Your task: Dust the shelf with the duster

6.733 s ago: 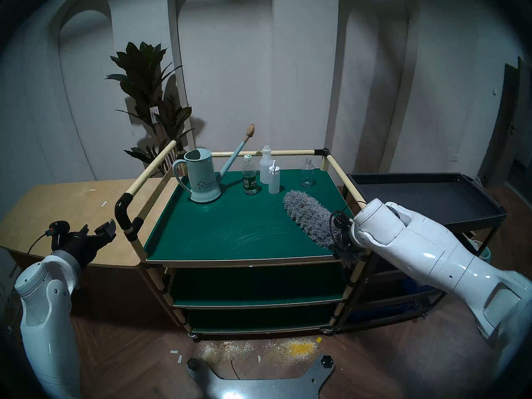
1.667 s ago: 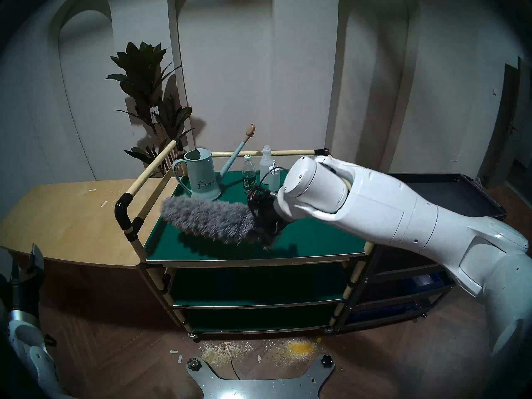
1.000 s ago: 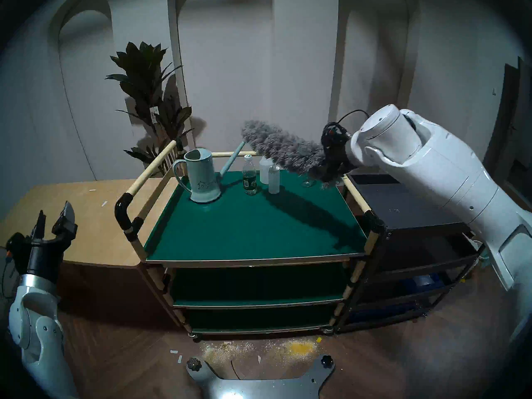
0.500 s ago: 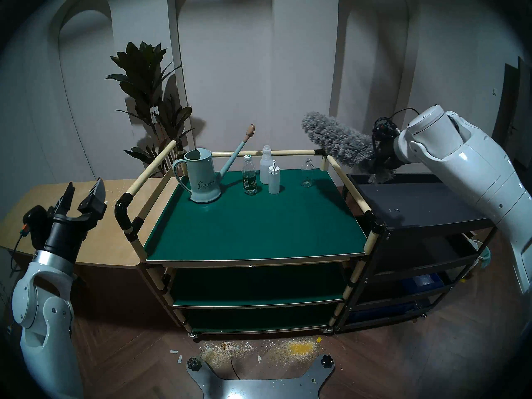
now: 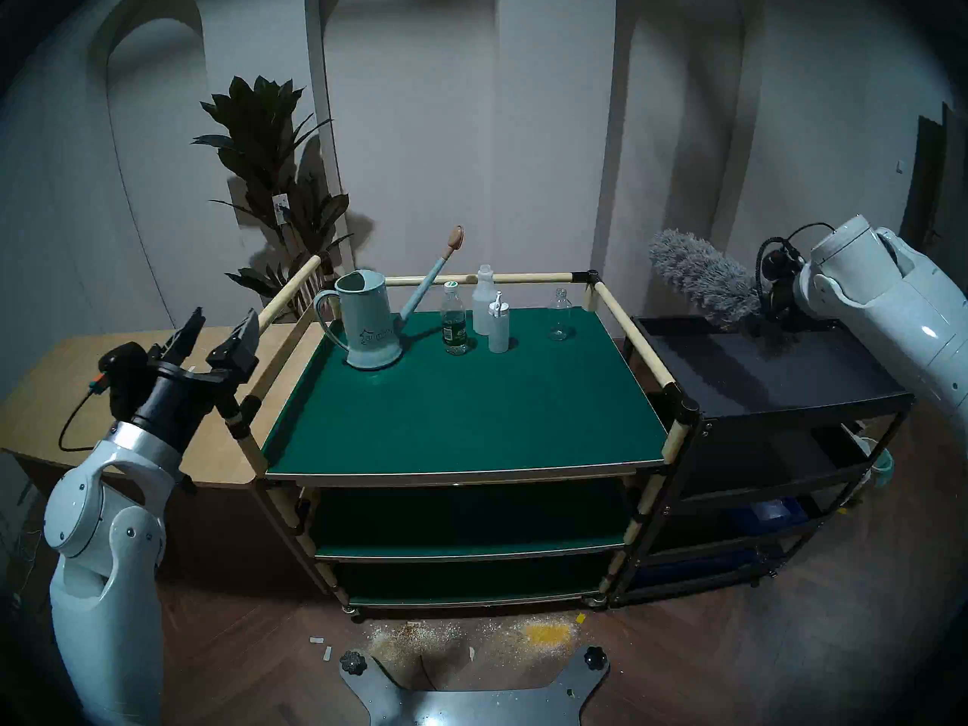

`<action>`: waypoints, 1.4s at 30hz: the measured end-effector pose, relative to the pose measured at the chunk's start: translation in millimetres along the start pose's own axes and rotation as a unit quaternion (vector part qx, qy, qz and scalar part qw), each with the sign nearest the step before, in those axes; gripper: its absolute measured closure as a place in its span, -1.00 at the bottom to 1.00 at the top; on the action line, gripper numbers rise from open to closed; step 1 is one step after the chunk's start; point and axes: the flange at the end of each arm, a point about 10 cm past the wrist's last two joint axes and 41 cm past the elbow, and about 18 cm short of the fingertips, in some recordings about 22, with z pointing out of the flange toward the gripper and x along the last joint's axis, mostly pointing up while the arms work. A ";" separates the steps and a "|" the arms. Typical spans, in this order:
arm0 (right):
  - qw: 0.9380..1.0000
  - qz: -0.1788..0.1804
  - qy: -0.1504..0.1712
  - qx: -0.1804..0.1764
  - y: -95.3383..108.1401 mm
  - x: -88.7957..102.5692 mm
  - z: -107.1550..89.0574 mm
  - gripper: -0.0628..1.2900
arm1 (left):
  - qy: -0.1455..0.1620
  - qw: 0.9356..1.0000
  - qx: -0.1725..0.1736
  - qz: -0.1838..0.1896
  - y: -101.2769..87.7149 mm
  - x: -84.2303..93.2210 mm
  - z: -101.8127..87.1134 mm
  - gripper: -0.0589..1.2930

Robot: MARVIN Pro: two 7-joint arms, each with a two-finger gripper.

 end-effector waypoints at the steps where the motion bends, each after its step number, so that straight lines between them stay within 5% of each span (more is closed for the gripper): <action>1: 1.000 0.001 -0.006 0.002 -0.5 -4.3 1.4 0.92 | -0.004 1.000 -0.004 0.000 0.8 -2.2 3.4 -0.97; 20: 0.996 0.003 -0.068 0.060 -37.9 -53.2 29.0 0.92 | -0.047 0.997 -0.059 0.005 20.5 -30.6 55.7 -0.97; 42: 0.995 0.012 -0.060 0.083 -69.9 -68.6 43.2 0.92 | -0.059 0.995 -0.070 0.026 30.3 -46.1 110.1 -0.97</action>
